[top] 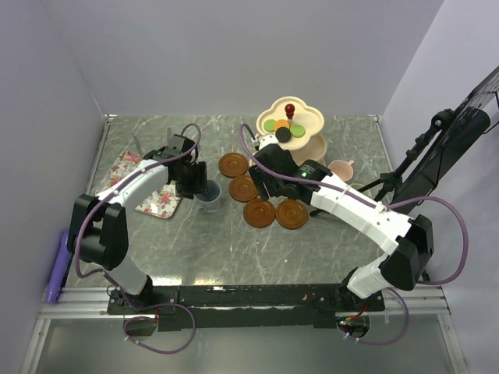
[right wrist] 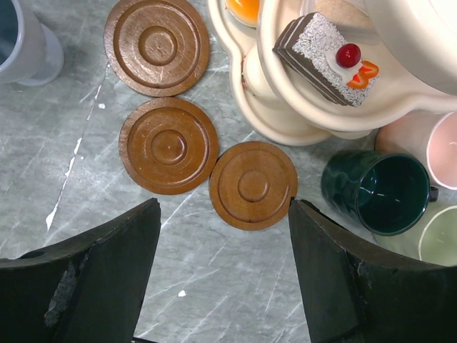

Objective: Serve the afternoon tea
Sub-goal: Pick up the cup at the center of the board.

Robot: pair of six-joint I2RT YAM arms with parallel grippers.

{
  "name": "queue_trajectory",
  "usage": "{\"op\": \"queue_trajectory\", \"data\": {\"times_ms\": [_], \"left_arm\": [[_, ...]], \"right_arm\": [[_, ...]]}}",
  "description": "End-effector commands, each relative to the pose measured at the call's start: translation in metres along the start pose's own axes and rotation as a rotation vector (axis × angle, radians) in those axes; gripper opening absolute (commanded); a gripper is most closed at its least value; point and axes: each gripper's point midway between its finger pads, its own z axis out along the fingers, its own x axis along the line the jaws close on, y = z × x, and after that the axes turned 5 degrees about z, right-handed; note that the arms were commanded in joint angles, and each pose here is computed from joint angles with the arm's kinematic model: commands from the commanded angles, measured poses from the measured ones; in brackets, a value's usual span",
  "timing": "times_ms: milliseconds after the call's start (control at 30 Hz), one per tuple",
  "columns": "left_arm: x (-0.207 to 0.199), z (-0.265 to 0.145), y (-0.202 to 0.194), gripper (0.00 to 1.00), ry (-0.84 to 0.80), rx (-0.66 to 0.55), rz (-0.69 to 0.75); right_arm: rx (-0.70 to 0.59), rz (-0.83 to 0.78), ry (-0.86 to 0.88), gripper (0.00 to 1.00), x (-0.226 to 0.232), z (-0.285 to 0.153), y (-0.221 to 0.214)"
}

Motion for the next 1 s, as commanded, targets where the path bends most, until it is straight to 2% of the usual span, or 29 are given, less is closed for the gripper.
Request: {"op": "queue_trajectory", "data": {"times_ms": [0,33,133,267,333,367,500,633,967], "left_arm": [[-0.001,-0.003,-0.015,0.58,0.002,0.068,-0.076],[0.0,-0.001,-0.016,0.56,0.008,0.073,-0.081],[0.002,0.004,-0.013,0.42,0.019,0.07,-0.079],[0.01,0.0,0.021,0.2,0.084,-0.026,-0.021],[0.012,-0.003,0.041,0.03,0.111,-0.064,0.046],[0.01,-0.006,0.051,0.01,0.11,-0.078,0.082],[0.011,-0.018,0.087,0.01,0.143,-0.157,0.219],[0.003,-0.028,0.111,0.01,0.122,-0.225,0.296],[-0.023,-0.014,0.158,0.01,0.042,-0.289,0.271]], "right_arm": [[-0.029,0.005,0.01,0.79,0.004,-0.01,0.013],[-0.027,0.003,0.009,0.79,0.004,-0.01,0.012],[-0.027,0.007,0.004,0.79,0.005,-0.01,0.012],[-0.025,0.009,-0.002,0.79,0.003,-0.01,0.01],[-0.029,0.01,-0.007,0.79,0.002,-0.012,0.01],[-0.031,0.008,-0.011,0.79,0.001,-0.012,0.011],[-0.046,0.005,-0.03,0.79,-0.005,-0.018,0.016],[-0.068,0.003,-0.038,0.79,-0.009,-0.026,0.024],[-0.106,-0.012,-0.034,0.79,-0.013,-0.041,0.041]]}}
